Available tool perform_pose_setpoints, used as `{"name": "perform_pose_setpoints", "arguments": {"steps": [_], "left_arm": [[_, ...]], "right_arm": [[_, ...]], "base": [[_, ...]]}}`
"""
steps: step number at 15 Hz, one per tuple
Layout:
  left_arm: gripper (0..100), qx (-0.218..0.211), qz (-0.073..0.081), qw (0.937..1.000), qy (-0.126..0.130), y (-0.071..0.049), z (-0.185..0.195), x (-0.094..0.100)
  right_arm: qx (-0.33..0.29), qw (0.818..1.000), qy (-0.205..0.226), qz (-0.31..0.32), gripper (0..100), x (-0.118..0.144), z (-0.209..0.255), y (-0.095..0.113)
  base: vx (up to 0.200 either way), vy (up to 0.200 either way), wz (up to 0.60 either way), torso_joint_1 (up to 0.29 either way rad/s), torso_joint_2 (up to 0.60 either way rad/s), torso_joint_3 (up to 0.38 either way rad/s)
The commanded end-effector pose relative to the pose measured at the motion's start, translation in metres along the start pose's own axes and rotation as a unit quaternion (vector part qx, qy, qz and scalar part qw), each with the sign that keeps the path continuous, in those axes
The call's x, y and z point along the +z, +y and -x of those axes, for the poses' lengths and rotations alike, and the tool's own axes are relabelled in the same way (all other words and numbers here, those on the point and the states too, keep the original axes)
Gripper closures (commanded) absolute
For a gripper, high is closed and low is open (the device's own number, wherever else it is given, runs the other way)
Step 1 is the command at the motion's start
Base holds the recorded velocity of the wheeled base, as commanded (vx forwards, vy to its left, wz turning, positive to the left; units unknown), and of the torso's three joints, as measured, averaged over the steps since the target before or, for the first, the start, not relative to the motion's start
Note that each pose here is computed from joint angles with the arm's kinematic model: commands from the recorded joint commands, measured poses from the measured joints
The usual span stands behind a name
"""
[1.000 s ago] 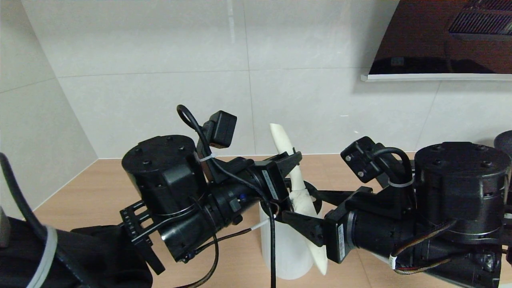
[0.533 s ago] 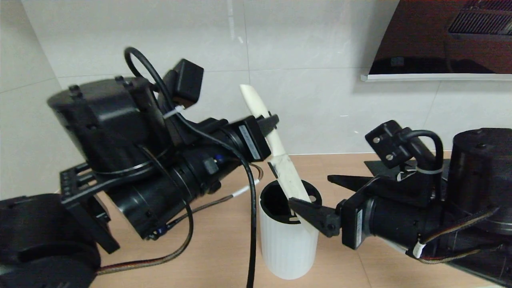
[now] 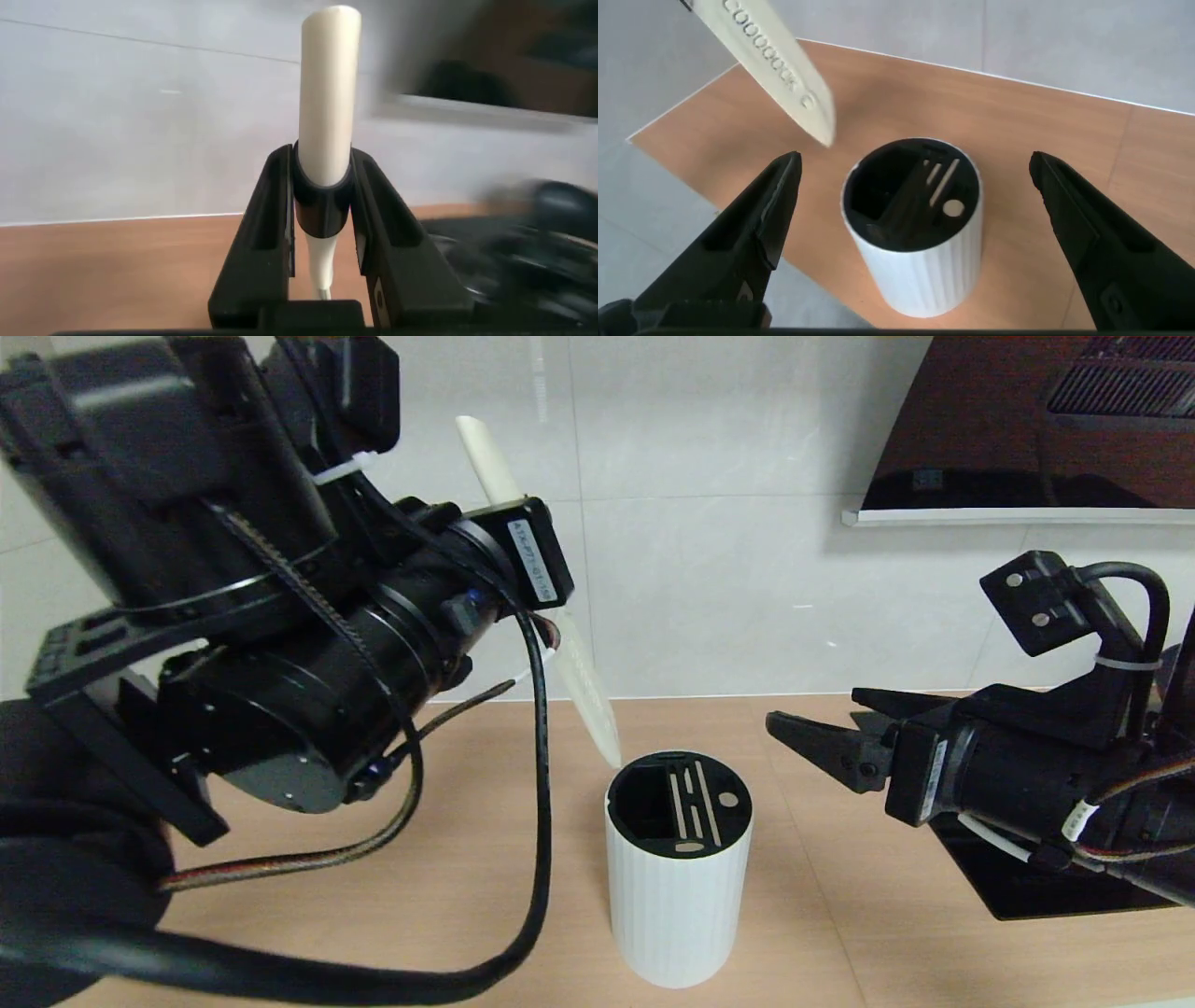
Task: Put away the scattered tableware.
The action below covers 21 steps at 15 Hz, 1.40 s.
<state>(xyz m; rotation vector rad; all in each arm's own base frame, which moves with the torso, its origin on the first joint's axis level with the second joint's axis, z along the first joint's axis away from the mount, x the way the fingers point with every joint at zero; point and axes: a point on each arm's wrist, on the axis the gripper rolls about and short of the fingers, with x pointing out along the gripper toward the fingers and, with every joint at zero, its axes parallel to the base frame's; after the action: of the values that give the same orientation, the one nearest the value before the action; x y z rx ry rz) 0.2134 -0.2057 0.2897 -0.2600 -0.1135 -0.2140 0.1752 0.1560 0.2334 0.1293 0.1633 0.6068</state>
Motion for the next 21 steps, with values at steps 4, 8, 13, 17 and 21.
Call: {"name": "perform_pose_setpoints", "arguments": {"steps": [4, 8, 13, 17, 21], "left_arm": [[100, 0.020, -0.034, 0.9989, 0.026, -0.026, -0.015, -0.051], [100, 0.014, -0.053, 0.9969, 0.057, -0.036, -0.020, -0.085], [100, 0.014, -0.056, 0.9967, 0.058, -0.040, -0.028, -0.105], [100, 0.017, -0.073, 0.9939, 0.081, -0.039, -0.030, -0.126], [100, 0.021, -0.091, 0.9896, 0.109, -0.038, -0.034, -0.156]], "right_arm": [[-0.003, 1.000, 0.002, 0.001, 0, -0.001, -0.001, -0.001], [-0.003, 1.000, 0.006, 0.001, 0, -0.003, -0.002, -0.001], [-0.005, 1.000, 0.014, 0.002, 0, -0.007, -0.005, -0.002], [-0.006, 1.000, 0.022, 0.003, 0, -0.011, -0.008, -0.002], [-0.008, 1.000, 0.029, 0.004, 0, -0.014, -0.010, -0.002]], "base": [[0.000, 0.000, 0.00, 0.000, 0.00, 0.000], [0.000, 0.000, 0.00, 0.000, 0.00, 0.000], [0.000, 0.000, 0.00, 0.000, 0.00, 0.000], [0.000, 0.000, 0.00, 0.000, 0.00, 0.000], [0.000, 0.000, 0.00, 0.000, 0.00, 0.000]]}}
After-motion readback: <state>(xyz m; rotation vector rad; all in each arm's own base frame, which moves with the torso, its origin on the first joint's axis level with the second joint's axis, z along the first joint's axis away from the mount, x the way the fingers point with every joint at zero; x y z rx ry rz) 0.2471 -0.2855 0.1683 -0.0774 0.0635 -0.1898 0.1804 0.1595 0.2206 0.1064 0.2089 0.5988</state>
